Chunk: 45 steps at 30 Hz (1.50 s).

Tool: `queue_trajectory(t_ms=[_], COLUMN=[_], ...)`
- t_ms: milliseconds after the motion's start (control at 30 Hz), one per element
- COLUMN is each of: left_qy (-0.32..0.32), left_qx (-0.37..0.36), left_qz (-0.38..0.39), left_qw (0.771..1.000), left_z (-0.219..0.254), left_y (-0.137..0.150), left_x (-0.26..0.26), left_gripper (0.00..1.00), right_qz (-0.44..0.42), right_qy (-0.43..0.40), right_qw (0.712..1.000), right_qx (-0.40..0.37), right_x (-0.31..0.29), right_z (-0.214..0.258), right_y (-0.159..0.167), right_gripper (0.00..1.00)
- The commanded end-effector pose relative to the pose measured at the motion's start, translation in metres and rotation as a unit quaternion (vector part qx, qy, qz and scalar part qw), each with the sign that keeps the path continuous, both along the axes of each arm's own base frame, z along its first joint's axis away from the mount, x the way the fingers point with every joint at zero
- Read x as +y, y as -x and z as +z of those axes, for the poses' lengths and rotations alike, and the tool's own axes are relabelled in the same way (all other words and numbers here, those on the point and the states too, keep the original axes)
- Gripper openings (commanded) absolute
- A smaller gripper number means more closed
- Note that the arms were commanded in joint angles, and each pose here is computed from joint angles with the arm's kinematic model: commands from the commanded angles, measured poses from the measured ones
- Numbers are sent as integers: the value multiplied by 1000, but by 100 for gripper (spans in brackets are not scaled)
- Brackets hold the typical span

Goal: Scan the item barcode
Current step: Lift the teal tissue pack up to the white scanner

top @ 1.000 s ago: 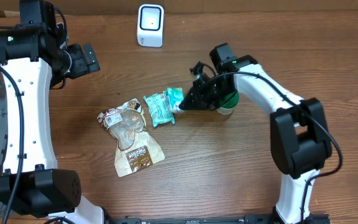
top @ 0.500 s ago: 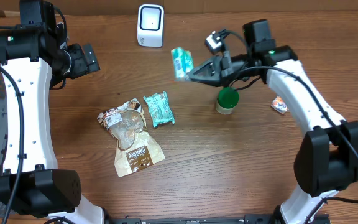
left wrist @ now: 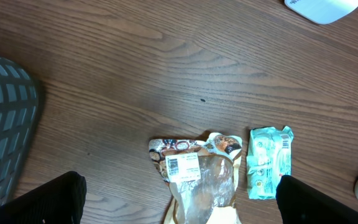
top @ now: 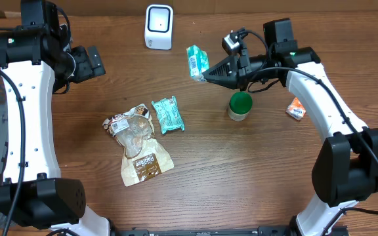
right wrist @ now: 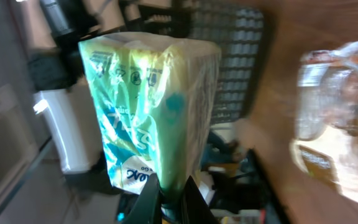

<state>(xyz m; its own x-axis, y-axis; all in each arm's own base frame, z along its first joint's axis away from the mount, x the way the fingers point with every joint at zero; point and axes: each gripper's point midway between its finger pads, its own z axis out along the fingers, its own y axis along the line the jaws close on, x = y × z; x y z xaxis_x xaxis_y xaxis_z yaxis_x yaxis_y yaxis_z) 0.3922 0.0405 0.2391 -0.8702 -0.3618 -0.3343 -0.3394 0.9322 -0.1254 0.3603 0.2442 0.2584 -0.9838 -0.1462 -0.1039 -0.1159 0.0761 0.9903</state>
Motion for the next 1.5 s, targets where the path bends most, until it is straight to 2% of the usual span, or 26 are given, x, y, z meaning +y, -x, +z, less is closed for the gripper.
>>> queue_trajectory(t_ms=[0, 100, 200, 300, 433, 567, 667, 800, 933, 1067, 1167, 1233, 1333, 1467], left_qy=[2, 2, 2, 2, 2, 2, 2, 2, 2, 2, 2, 2, 2, 2], left_qx=[-11, -11, -11, -11, -11, -11, -11, -11, -11, -11, -11, -11, -11, -11], left_qz=[-2, -2, -2, -2, -3, -3, -3, -3, -4, -4, -4, -4, -4, -4], left_qw=[1000, 1000, 1000, 1000, 1000, 1000, 1000, 1000, 1000, 1000, 1000, 1000, 1000, 1000], left_z=[7, 7, 7, 7, 7, 7, 7, 7, 7, 7, 7, 7, 7, 7], left_y=[0, 0, 0, 0, 0, 0, 0, 0, 0, 0, 0, 0, 0, 0], left_x=[-2, -2, -2, -2, -2, -2, -2, -2, -3, -3, -3, -3, -3, -3], left_gripper=[100, 100, 99, 100, 100, 100, 100, 100, 99, 100, 100, 100, 100, 100], right_qz=[-53, -111, -136, -159, -215, -284, -349, -371, -362, -299, -229, -172, -121, -97], right_qy=[115, 253, 337, 406, 469, 504, 535, 545, 536, 554, 553, 554, 564, 573], right_qw=[991, 960, 930, 894, 836, 763, 672, 587, 541, 465, 417, 374, 325, 311], right_qx=[-49, -50, -61, -97, -186, -289, -374, -471, -537, -622, -684, -724, -750, -752], right_x=[7, 1, 1, -1, -6, -8, -9, 13, 41, 61, 81, 94, 101, 102], right_z=[-22, -65, -84, -75, -25, 31, 62, 74, 63, 39, 17, -2, -30, -68], right_y=[-13, -26, -28, -33, -58, -94, -131, -169, -201, -230, -242, -250, -259, -269], right_gripper=[4, 4, 4, 4, 4, 4, 4, 4, 4, 4, 4, 4, 4, 4])
